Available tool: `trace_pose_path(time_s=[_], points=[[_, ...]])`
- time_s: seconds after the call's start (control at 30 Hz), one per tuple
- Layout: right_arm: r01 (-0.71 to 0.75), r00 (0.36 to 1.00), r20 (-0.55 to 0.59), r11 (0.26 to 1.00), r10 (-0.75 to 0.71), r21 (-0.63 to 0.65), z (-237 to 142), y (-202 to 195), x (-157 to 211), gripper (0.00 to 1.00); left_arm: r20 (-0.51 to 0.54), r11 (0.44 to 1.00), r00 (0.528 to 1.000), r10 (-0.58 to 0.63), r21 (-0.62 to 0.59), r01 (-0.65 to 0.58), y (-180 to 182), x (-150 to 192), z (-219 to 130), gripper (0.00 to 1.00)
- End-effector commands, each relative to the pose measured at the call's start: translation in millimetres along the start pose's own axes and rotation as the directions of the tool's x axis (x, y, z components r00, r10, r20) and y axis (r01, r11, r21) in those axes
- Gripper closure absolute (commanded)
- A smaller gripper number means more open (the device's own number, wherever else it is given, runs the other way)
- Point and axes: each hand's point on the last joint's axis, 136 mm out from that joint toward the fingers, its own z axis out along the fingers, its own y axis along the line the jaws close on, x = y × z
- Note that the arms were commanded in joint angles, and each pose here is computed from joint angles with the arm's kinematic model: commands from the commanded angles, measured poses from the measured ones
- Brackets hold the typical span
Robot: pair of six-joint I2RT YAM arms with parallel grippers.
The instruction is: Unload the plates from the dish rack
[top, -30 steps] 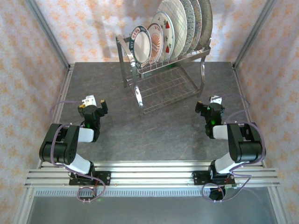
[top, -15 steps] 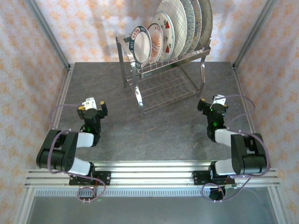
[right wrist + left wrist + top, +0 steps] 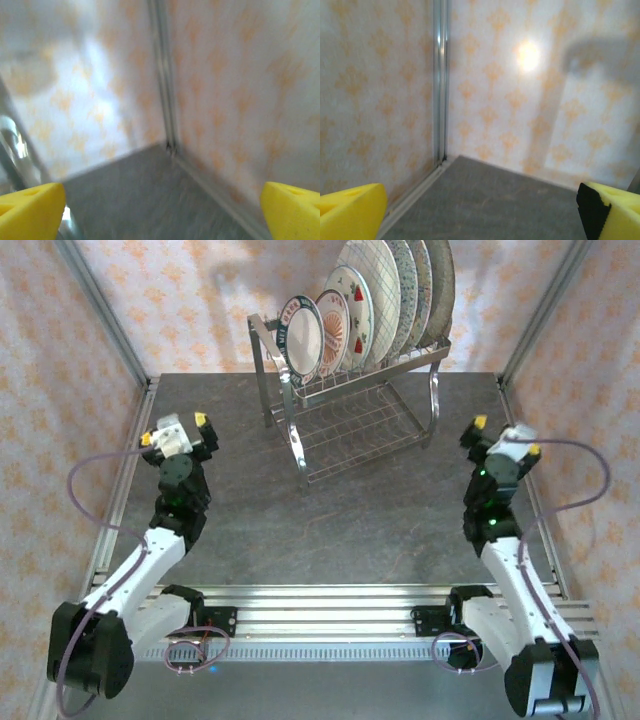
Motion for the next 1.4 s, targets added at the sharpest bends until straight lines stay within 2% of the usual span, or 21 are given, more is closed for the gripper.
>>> trace_pose_path(time_s=[0.0,0.03,0.07,0.1,0.13,0.17,0.23,0.27,0.43,0.57,0.73,0.9,1.03,1.23,1.37], points=[[-0.121,0.992,-0.002,0.971,0.125,0.206,-16,-32,-90,0.01,0.041,0.993,0.997,-0.059,-0.099,0.062,6,-75,-7,0.01],[-0.165,0.983,-0.044,0.966,0.178,0.201,-15,-30,-106,0.01,0.002,0.989,0.994,-0.112,-0.096,0.111,5,-89,-9,0.01],[-0.226,0.965,-0.08,0.949,0.248,0.218,-16,-30,-113,0.01,-0.091,0.987,0.983,-0.159,-0.039,0.156,-2,-99,-15,0.01],[-0.315,0.932,-0.092,0.909,0.35,0.272,-19,-36,-118,0.01,-0.19,0.984,0.97,-0.149,0.064,0.164,-17,-107,-24,0.01],[-0.353,0.916,-0.106,0.902,0.388,0.25,-17,-31,-126,0.01,-0.205,0.977,0.964,-0.169,0.093,0.191,-22,-114,-27,0.01],[-0.37,0.908,-0.142,0.914,0.393,0.165,-15,-15,-133,0.01,-0.187,0.963,0.953,-0.239,0.083,0.258,-22,-118,-26,0.01],[-0.425,0.889,-0.169,0.904,0.425,0.041,-15,7,-149,0.01,-0.162,0.91,0.905,-0.393,0.071,0.408,-17,-129,-25,0.01],[-0.433,0.887,-0.17,0.901,0.43,0.017,-15,12,-154,0.01,-0.174,0.893,0.889,-0.423,0.087,0.442,-20,-137,-26,0.01],[-0.355,0.903,-0.263,0.935,0.338,-0.017,-6,32,-170,0.01,-0.383,0.902,0.86,-0.338,0.13,0.413,-49,-146,-30,0.01],[-0.338,0.912,-0.276,0.937,0.303,-0.088,4,50,-175,0.01,-0.482,0.862,0.807,-0.342,0.182,0.474,-70,-140,-39,0.01],[-0.298,0.925,-0.324,0.906,0.197,-0.301,17,97,-177,0.06,-0.557,0.821,0.775,-0.298,0.266,0.506,-94,-144,-56,0.01],[-0.213,0.953,-0.299,0.82,0.054,-0.531,19,142,-179,0.15,-0.586,0.731,0.768,-0.257,0.402,0.551,-119,-159,-76,0.01],[-0.095,0.972,-0.222,0.753,-0.07,-0.651,18,162,-179,0.24,-0.594,0.654,0.766,-0.246,0.482,0.583,-134,-170,-87,0.01],[0.03,0.977,-0.115,0.647,-0.181,-0.762,21,186,-168,0.29,-0.589,0.536,0.775,-0.228,0.588,0.605,-152,-187,-103,0.01],[0.068,0.975,-0.088,0.648,-0.205,-0.759,33,190,-164,0.3,-0.567,0.483,0.787,-0.242,0.633,0.605,-155,-202,-110,0.01]])
